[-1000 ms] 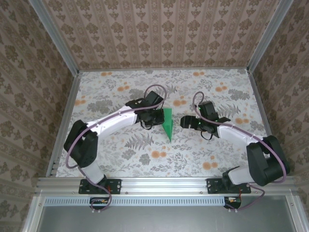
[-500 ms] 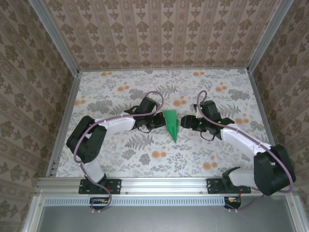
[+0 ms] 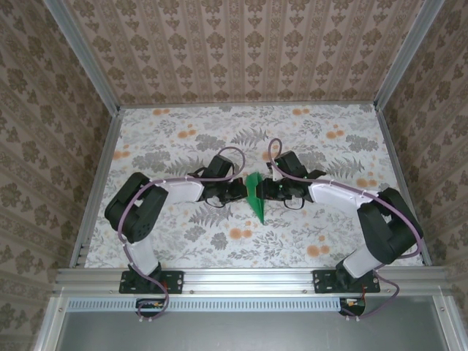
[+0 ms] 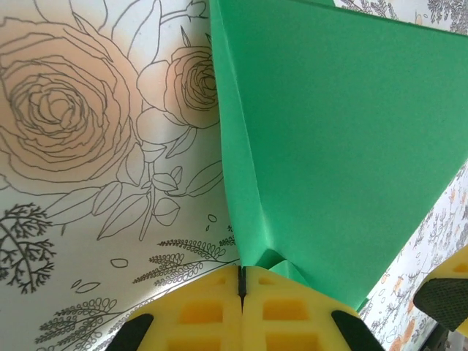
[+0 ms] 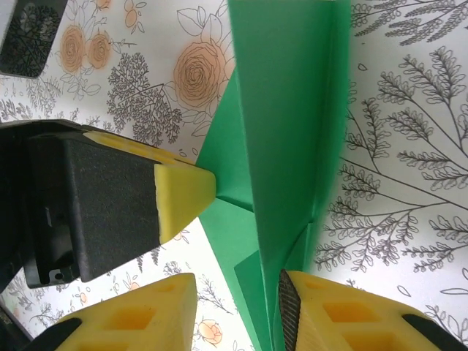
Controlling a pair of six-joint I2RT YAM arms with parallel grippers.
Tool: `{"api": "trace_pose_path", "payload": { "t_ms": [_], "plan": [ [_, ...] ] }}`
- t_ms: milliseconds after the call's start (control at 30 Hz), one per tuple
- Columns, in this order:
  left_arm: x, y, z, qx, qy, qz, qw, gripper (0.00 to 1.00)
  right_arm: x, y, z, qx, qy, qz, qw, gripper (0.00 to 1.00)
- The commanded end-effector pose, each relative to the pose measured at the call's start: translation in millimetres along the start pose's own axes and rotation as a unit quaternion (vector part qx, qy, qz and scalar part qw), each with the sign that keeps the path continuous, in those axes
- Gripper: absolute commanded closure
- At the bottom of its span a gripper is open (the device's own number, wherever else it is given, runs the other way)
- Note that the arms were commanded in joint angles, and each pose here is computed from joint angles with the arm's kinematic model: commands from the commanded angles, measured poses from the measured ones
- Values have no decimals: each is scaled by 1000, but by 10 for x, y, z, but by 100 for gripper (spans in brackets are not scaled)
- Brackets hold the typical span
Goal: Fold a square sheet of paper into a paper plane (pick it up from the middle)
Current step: Move a paper plane to the center of the table.
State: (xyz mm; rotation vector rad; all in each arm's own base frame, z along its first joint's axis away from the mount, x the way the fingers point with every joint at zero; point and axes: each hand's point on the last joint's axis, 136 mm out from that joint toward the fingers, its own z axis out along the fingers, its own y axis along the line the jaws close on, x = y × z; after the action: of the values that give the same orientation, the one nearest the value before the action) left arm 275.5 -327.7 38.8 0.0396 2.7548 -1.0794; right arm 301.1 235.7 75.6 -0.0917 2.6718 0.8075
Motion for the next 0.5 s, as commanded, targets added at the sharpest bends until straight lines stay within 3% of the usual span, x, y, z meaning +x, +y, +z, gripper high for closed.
{"api": "trace_pose_path", "payload": {
  "t_ms": [0,300,467],
  "plan": [
    [16,22,14,2,4,14,1000,100,-1,42,17,8,13,-9,1000,63],
    [35,94,37,-8,10,11,1000,100,24,-100,152,47,31,-12,998,52],
    [60,125,58,-11,15,6,1000,100,98,-77,228,39,51,-19,998,50]
  ]
}}
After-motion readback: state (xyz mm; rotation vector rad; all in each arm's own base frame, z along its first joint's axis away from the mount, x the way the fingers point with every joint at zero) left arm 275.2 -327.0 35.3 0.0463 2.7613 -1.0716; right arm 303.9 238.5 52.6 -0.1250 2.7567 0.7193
